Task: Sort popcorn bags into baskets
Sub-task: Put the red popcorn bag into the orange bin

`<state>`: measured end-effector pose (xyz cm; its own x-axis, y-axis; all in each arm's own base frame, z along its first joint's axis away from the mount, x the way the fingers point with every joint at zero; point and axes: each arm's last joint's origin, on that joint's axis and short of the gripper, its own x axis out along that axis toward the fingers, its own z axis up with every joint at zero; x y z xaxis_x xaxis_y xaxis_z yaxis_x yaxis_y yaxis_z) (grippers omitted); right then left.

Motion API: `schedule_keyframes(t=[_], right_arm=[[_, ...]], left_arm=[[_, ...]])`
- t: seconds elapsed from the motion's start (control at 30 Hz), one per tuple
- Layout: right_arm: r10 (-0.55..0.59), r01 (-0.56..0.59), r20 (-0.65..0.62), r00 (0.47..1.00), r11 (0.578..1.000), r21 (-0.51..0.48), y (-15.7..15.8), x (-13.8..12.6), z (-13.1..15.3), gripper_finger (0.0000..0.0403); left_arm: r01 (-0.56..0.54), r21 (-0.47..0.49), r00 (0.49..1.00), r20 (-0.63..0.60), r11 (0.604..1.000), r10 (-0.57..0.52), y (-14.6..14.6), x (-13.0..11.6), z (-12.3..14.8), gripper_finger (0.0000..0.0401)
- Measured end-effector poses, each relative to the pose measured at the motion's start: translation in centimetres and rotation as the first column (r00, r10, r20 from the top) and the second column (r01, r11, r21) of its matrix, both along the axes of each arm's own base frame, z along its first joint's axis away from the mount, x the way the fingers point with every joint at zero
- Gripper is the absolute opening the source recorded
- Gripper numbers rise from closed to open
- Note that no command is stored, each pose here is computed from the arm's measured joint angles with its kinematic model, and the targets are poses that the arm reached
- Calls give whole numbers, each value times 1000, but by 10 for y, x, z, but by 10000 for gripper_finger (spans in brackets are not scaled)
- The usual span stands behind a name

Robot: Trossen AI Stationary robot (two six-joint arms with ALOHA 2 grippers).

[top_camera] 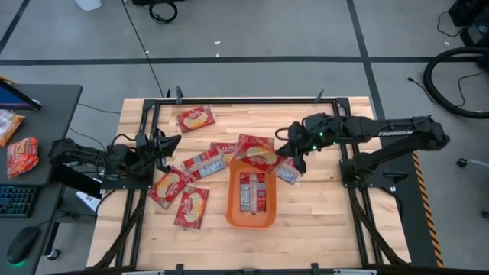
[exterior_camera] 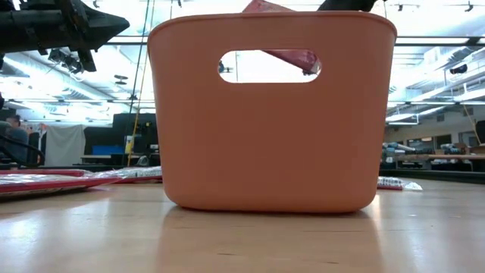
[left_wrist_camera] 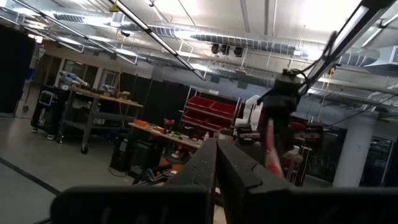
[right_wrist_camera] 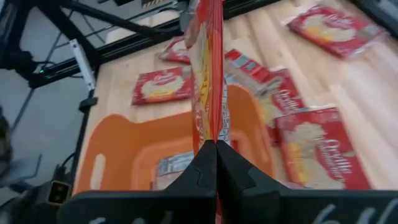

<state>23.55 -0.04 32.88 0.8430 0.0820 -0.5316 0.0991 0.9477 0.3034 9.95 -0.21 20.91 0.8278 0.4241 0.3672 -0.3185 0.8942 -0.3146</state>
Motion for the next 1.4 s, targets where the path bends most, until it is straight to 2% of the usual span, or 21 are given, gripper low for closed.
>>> schedule_keyframes(t=[0.27,1.0,1.2,1.4], right_arm=[[51,-51,-13,999,999,2,17,15,-9,0],[109,-108,-33,993,994,24,32,34,-24,0],[-31,33,-24,999,996,86,34,35,-23,2],[-187,178,23,982,960,214,50,35,-34,3]], left_arm=[[0,0,1000,0,1000,0,0,0,0,16],[-4,7,1000,-3,1000,4,0,0,0,16],[-2,2,1000,-1,1000,2,0,0,0,16],[-2,2,1000,0,1000,2,0,0,0,16]])
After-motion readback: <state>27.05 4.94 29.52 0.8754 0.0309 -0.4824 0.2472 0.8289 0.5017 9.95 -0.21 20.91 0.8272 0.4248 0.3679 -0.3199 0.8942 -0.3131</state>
